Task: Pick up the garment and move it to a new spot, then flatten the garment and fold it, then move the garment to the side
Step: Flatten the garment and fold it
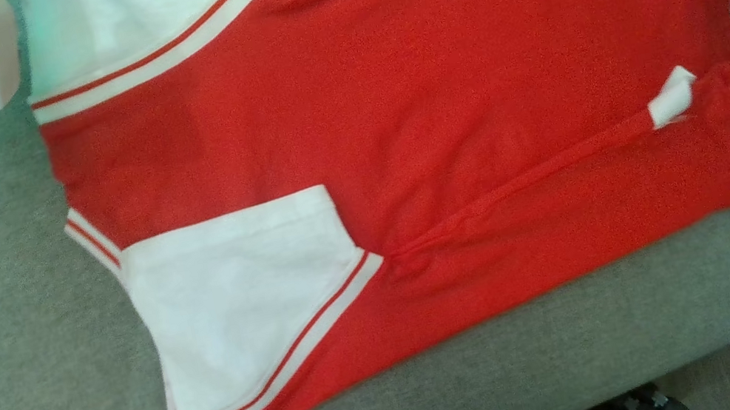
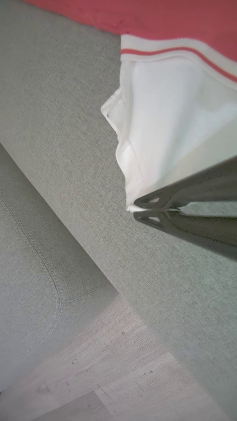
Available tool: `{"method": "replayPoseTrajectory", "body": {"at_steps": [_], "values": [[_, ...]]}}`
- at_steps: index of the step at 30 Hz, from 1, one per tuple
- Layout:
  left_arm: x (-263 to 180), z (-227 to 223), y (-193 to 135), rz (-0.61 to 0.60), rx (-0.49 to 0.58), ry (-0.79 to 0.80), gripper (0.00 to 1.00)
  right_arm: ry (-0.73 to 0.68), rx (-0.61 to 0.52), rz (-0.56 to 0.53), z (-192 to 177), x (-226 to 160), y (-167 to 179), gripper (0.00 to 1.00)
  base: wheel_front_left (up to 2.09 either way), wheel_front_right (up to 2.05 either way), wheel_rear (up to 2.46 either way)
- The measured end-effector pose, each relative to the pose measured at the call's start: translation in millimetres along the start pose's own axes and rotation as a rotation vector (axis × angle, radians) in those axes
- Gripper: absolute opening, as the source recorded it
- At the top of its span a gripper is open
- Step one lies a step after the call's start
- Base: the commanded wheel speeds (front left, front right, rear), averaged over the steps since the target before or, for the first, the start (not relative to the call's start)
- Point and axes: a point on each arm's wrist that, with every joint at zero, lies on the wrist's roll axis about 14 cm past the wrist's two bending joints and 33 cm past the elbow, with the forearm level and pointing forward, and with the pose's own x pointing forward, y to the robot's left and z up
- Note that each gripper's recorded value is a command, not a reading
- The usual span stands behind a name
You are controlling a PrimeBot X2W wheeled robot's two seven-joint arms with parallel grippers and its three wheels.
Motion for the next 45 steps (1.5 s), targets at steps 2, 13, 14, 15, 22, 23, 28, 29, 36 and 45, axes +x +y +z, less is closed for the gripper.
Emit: {"method": "replayPoseTrajectory", "body": {"at_steps": [2,13,14,15,22,23,28,29,36,45], "values": [[-2,-1,1,0.004,0.013,-0.006,0.00,0.039,-0.007,-0.008,-6,11,-4,1.00,0.00,0.00,0.00],[-11,-13,8,0.016,0.021,-0.012,0.00,0.121,-0.031,0.024,-32,44,8,1.00,0.00,0.00,0.00],[-12,-11,7,0.014,0.023,-0.020,0.00,0.122,-0.033,0.027,-32,43,9,1.00,0.00,0.00,0.00],[-13,-10,6,0.014,0.025,-0.027,0.00,0.125,-0.036,0.030,-33,43,9,1.00,0.00,0.00,0.00],[-20,-3,8,0.022,0.031,-0.043,0.00,0.179,-0.059,0.057,-40,36,12,0.90,0.00,0.00,0.00],[-20,-4,8,0.022,0.034,-0.040,0.00,0.188,-0.064,0.060,-41,36,13,0.81,0.00,0.00,0.00],[-20,-7,9,0.020,0.027,-0.037,0.00,0.230,-0.055,0.094,-43,41,22,0.00,0.00,0.00,0.00],[-20,-7,9,0.020,0.027,-0.038,0.00,0.243,-0.050,0.101,-44,42,23,0.00,0.00,0.00,0.00],[-26,8,13,0.041,0.071,-0.116,0.00,0.204,-0.058,0.120,-32,42,25,0.00,0.00,0.00,0.00],[-47,66,41,0.146,0.190,-0.356,0.00,-0.092,-0.102,0.110,38,42,20,0.00,0.00,0.00,0.00]]}}
